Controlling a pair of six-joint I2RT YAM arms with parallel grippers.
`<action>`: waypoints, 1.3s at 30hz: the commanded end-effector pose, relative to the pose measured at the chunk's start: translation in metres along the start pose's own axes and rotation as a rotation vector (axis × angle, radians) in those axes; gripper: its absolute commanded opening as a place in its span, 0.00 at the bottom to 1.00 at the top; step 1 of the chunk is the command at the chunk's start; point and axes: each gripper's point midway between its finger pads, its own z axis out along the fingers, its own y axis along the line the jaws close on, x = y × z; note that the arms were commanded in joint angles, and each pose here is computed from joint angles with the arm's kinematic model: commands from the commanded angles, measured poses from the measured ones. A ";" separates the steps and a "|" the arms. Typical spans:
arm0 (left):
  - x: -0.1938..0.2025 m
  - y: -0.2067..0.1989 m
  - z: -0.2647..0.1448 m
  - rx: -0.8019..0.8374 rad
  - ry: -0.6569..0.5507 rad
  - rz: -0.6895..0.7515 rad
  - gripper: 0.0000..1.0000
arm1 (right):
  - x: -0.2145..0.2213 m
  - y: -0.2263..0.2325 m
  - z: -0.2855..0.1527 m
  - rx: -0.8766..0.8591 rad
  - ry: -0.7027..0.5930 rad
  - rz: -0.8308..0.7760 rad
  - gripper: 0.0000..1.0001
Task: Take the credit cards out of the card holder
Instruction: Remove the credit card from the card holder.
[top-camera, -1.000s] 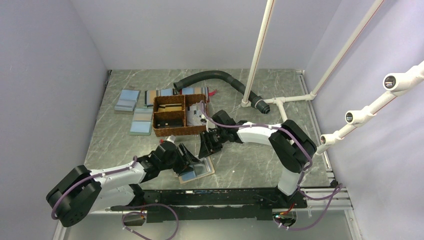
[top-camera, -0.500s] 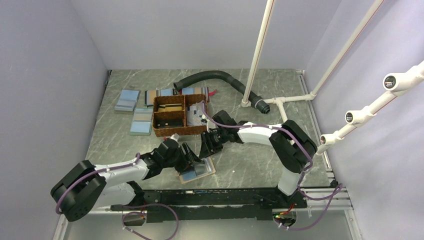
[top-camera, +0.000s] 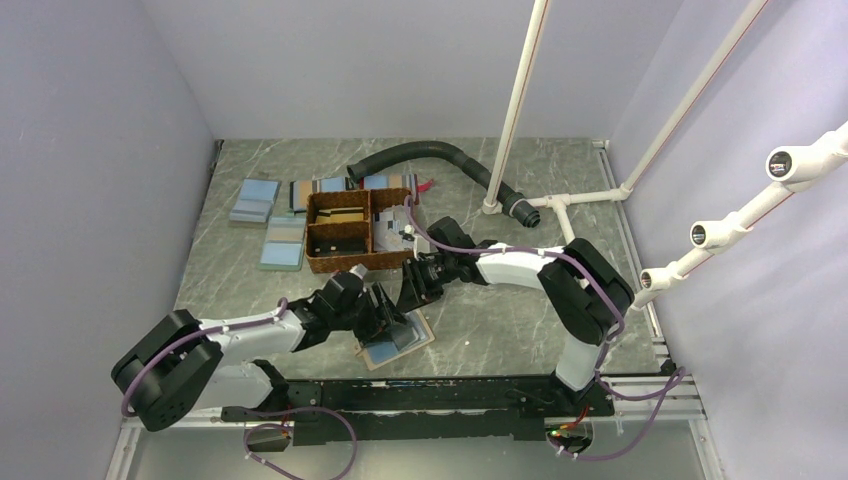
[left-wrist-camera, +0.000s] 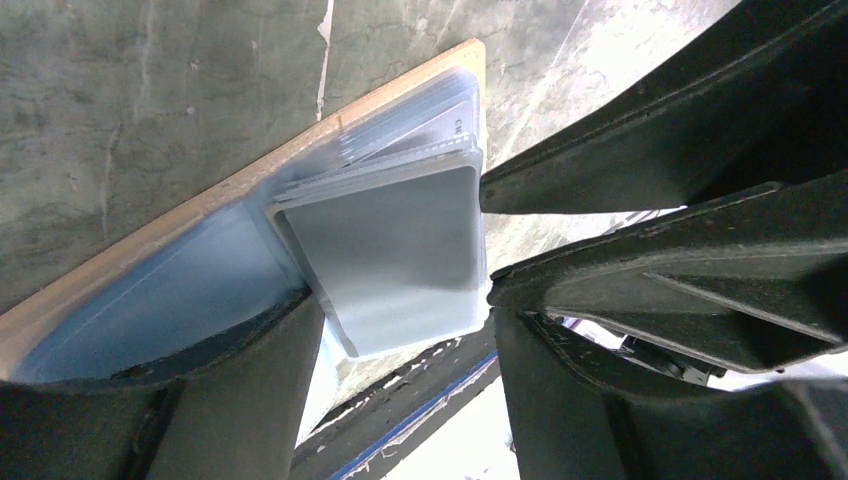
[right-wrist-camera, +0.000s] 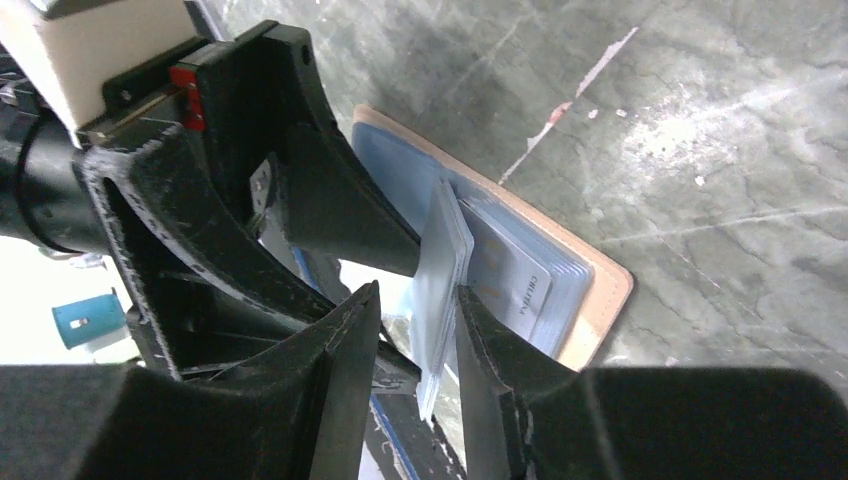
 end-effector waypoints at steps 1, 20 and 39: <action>-0.002 0.014 0.003 -0.074 -0.010 0.025 0.70 | 0.006 0.032 0.001 -0.151 0.049 0.002 0.35; -0.016 -0.001 -0.017 0.042 -0.137 0.026 0.72 | 0.008 0.071 -0.001 -0.315 0.121 -0.048 0.29; -0.012 0.016 -0.020 -0.010 -0.132 -0.034 0.70 | 0.008 0.064 0.005 -0.222 0.115 -0.084 0.31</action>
